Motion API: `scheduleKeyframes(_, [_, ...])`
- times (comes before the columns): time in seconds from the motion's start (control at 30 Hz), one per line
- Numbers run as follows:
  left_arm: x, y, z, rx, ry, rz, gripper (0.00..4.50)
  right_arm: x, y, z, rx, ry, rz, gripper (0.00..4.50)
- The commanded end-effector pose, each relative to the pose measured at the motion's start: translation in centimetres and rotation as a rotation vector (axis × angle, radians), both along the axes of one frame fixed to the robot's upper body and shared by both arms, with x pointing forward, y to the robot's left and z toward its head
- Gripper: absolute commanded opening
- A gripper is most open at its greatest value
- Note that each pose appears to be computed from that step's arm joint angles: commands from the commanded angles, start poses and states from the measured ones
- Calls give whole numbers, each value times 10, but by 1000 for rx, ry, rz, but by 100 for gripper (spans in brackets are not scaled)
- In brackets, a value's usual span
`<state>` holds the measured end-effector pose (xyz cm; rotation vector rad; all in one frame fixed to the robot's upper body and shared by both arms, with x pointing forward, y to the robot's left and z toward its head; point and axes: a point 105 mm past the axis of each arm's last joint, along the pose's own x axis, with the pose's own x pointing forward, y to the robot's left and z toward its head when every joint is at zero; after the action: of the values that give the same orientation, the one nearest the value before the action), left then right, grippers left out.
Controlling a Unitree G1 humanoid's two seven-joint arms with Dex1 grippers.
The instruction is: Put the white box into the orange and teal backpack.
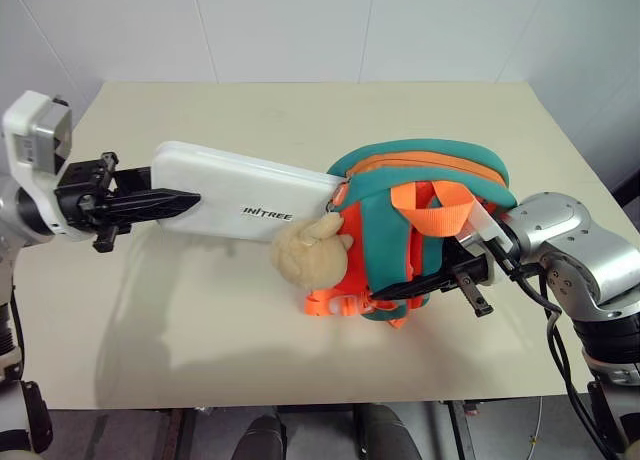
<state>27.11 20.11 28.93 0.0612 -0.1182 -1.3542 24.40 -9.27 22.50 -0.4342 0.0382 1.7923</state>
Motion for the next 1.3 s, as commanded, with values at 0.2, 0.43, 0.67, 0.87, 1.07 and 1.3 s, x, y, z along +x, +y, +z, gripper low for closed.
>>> scheduleKeyframes(0.2, [-2, -39, 9, 19, -79, -95, 132, -5, 7, 5, 15, -35, 33, 50])
scheduleKeyframes(0.43, [-2, -59, 0, 19, -50, -144, 132, -4, 11, 4, 37, -28, 36, 50])
scheduleKeyframes(0.67, [9, -83, -16, 60, -28, -174, 132, -3, 14, 3, 50, -31, 33, 50])
scheduleKeyframes(0.87, [28, -118, -35, 52, -9, -166, 132, -1, 18, 2, 63, -45, 21, 50])
scheduleKeyframes(1.07, [39, -139, -38, 49, -7, -144, 132, -1, 18, 2, 66, -55, 7, 50])
scheduleKeyframes(1.3, [35, -146, -37, 98, -43, -196, 132, -2, 18, 1, 69, -61, -5, 50])
